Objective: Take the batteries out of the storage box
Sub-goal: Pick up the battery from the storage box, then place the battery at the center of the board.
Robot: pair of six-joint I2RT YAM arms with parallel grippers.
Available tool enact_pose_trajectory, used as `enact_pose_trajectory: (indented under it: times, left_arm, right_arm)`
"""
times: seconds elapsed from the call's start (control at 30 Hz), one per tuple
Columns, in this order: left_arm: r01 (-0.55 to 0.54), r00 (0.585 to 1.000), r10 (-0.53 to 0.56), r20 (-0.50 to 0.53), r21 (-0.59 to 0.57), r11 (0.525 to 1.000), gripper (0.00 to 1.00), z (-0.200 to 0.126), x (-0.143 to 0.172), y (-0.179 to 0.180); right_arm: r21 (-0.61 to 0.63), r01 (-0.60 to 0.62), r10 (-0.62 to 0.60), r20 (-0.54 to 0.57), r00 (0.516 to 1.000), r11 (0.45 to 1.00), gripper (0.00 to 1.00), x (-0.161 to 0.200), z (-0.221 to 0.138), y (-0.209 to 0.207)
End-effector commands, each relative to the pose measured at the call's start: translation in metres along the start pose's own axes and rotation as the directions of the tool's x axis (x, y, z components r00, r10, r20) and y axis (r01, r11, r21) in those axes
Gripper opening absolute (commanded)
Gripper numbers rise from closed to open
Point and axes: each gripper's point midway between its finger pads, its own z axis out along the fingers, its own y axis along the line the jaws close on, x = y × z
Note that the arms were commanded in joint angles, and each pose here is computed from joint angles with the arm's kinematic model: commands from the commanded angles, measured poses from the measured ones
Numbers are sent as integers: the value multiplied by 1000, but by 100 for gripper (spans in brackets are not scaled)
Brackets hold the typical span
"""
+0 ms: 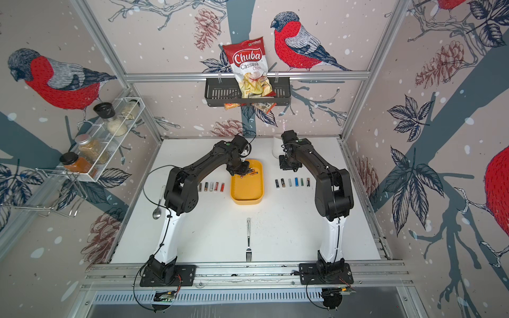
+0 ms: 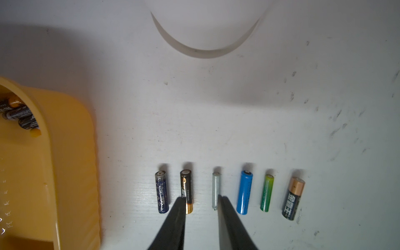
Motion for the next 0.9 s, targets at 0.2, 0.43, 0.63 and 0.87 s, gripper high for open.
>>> enact_pose_trajectory:
  times: [0.2, 0.43, 0.63, 0.87]
  left_arm:
    - [122, 988, -132, 81, 112, 986, 18, -34, -4, 19]
    - [195, 968, -212, 133, 129, 972, 19, -68, 8, 54]
    - [275, 946, -289, 147, 109, 955, 18, -83, 36, 99]
    - [366, 918, -366, 153, 29, 930, 19, -91, 79, 162]
  right_arm:
    - [-29, 26, -25, 28, 999, 999, 32, -14, -4, 17]
    - [-41, 55, -53, 34, 998, 998, 32, -23, -4, 31]
    - [-42, 62, -61, 36, 997, 997, 32, -25, -4, 35]
    - [-32, 65, -64, 27, 998, 997, 32, -21, -4, 34]
